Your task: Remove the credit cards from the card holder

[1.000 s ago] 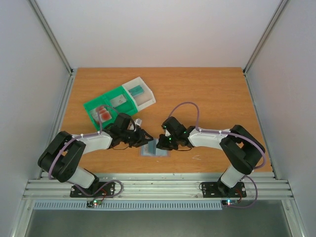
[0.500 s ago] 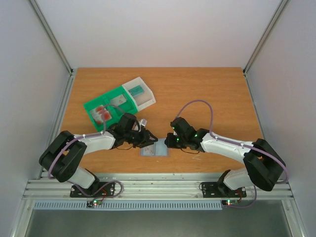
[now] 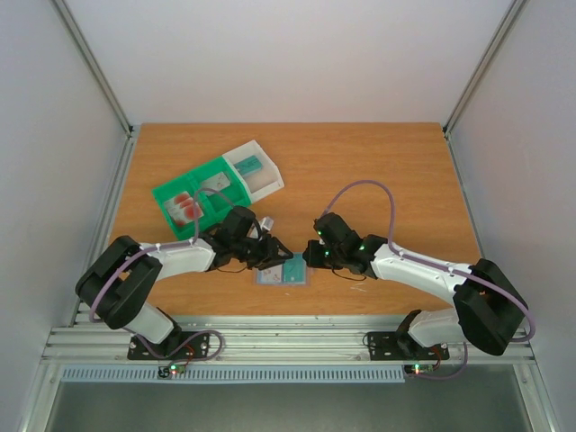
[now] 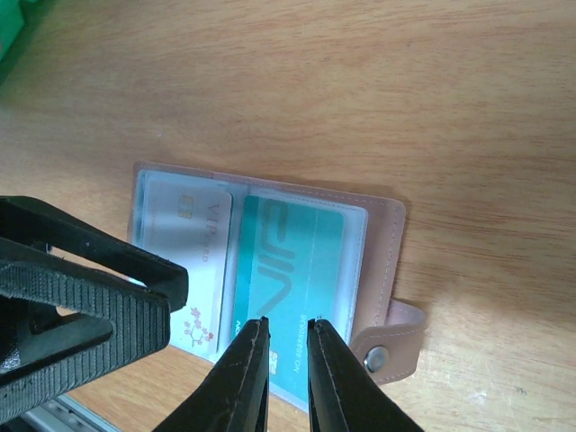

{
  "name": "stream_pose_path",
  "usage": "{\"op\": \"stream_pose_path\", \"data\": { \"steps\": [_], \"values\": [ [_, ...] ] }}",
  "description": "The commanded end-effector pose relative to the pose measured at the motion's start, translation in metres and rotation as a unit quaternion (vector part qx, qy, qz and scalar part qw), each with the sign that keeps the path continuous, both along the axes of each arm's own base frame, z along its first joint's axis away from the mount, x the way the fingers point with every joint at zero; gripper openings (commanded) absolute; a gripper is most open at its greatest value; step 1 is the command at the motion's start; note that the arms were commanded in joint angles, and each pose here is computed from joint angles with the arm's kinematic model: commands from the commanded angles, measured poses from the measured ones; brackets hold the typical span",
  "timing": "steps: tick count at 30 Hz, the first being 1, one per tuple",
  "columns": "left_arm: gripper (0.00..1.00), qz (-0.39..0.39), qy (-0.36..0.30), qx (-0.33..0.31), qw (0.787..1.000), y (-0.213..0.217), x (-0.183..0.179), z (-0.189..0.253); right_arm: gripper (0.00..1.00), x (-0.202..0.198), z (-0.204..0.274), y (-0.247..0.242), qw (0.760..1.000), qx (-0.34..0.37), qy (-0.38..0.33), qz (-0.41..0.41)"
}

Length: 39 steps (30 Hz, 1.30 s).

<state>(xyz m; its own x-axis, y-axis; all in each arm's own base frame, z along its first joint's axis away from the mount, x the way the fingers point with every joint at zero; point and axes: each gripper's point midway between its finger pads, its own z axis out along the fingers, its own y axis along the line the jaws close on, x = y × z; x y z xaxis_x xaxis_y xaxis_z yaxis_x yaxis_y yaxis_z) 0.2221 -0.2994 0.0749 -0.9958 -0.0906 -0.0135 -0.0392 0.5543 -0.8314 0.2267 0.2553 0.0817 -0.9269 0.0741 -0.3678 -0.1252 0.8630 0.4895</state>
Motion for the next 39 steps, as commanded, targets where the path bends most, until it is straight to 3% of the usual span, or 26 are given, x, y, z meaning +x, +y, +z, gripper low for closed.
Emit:
{"op": "stream_pose_path", "data": {
  "steps": [1,8,22,39],
  "values": [
    [0.37,0.007,-0.029,0.016,0.999,0.001,0.008,0.004,0.14,-0.001,0.0,-0.001,1.0,-0.003,-0.006,0.006],
    [0.37,0.015,-0.039,0.062,0.997,0.011,0.014,-0.014,0.14,-0.002,-0.007,0.008,1.0,0.0,0.011,0.019],
    [0.37,0.015,-0.032,0.093,0.995,0.016,0.015,-0.039,0.11,-0.001,-0.038,0.019,0.998,-0.023,0.05,0.037],
    [0.33,0.017,-0.022,0.072,0.997,0.01,0.015,-0.046,0.03,-0.02,-0.081,-0.01,0.993,-0.076,0.092,0.016]
  ]
}}
